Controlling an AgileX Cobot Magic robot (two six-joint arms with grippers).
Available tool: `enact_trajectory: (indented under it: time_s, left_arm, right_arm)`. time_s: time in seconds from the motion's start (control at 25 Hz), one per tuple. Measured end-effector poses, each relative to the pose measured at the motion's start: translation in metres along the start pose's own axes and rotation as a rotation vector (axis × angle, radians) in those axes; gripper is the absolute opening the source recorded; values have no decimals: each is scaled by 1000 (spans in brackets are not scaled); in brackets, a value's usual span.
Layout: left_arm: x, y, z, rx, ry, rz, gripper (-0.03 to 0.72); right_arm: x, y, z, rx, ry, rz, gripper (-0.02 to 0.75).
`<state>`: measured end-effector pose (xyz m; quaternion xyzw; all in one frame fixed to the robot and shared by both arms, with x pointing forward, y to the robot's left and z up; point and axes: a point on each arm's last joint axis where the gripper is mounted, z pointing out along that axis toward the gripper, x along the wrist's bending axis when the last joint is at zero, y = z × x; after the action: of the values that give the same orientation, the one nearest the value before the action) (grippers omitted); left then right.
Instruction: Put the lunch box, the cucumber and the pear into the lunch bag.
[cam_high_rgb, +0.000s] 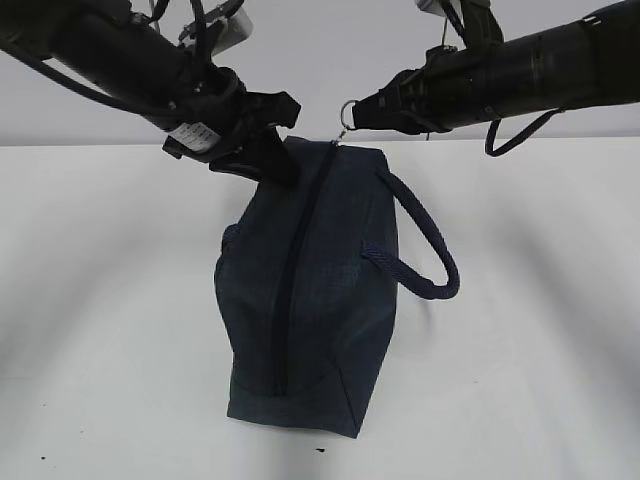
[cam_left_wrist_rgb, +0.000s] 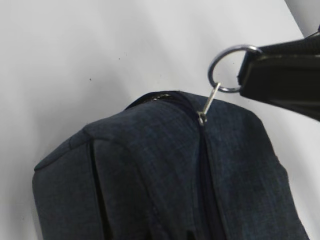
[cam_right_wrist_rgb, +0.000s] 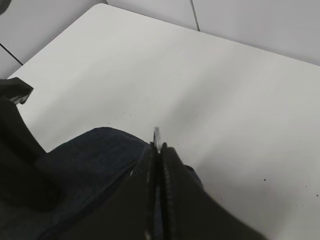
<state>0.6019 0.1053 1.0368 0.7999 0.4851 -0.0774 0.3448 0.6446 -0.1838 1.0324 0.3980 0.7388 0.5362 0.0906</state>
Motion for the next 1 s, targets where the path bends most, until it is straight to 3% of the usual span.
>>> enact_trajectory:
  time_s: [0.36, 1.0]
  left_arm:
    - [-2, -3, -1, 48, -12, 67, 15]
    - [-16, -1, -14, 11, -104, 149, 15]
  right_arm:
    - [-15, 1, 11, 14, 41, 30, 6]
    - [-37, -10, 25, 68, 59, 71, 6]
